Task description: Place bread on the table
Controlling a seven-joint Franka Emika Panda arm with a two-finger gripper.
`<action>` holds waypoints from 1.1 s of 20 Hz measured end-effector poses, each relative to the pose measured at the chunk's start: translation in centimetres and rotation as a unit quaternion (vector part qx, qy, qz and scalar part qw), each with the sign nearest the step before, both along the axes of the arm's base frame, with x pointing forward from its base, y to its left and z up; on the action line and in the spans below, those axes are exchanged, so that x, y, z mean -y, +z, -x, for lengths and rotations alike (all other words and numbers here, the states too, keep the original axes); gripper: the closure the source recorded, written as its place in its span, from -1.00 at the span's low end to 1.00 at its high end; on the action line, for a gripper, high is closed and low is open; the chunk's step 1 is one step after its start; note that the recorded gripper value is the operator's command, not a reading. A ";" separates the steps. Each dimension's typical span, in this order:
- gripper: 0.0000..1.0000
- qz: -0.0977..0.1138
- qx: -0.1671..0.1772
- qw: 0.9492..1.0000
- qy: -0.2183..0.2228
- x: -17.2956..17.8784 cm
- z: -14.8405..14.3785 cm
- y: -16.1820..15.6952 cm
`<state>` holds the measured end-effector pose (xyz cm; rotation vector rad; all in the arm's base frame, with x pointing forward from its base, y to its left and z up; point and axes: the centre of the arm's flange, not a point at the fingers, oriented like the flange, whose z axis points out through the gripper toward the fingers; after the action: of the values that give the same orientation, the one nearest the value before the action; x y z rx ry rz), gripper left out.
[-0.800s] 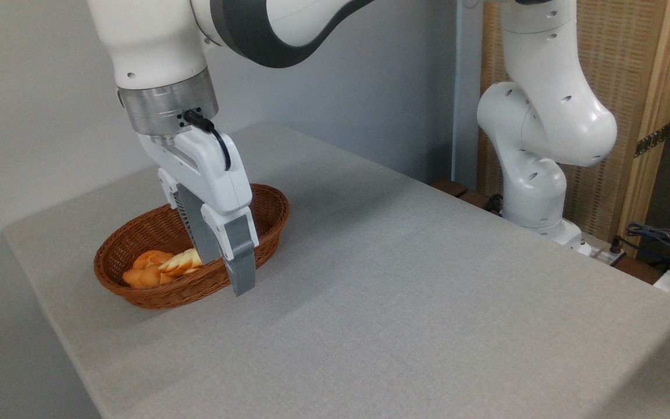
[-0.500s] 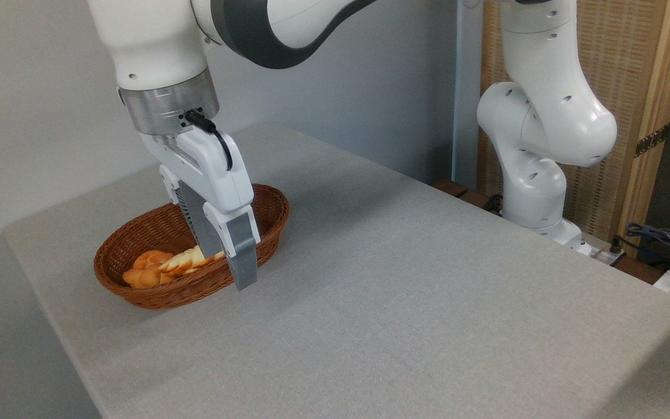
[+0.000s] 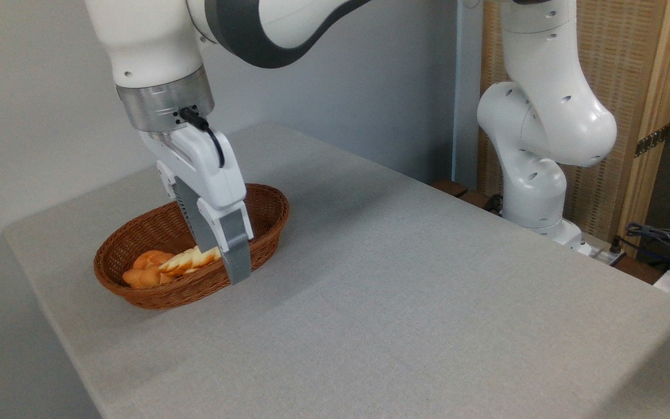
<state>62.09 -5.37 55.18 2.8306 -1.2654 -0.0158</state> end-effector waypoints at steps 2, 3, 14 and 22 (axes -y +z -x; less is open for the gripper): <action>-1.00 0.003 -0.006 1.000 -0.017 2.0 0.0 -0.7; -1.00 0.006 -0.010 1.000 -0.025 3.0 0.0 -1.1; -1.00 0.045 -0.017 0.995 -0.084 12.7 -0.1 -4.7; -1.00 0.047 -0.034 0.994 -0.095 14.4 -0.5 -7.7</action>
<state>62.61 -19.72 47.46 2.5998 -1.4727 -0.0582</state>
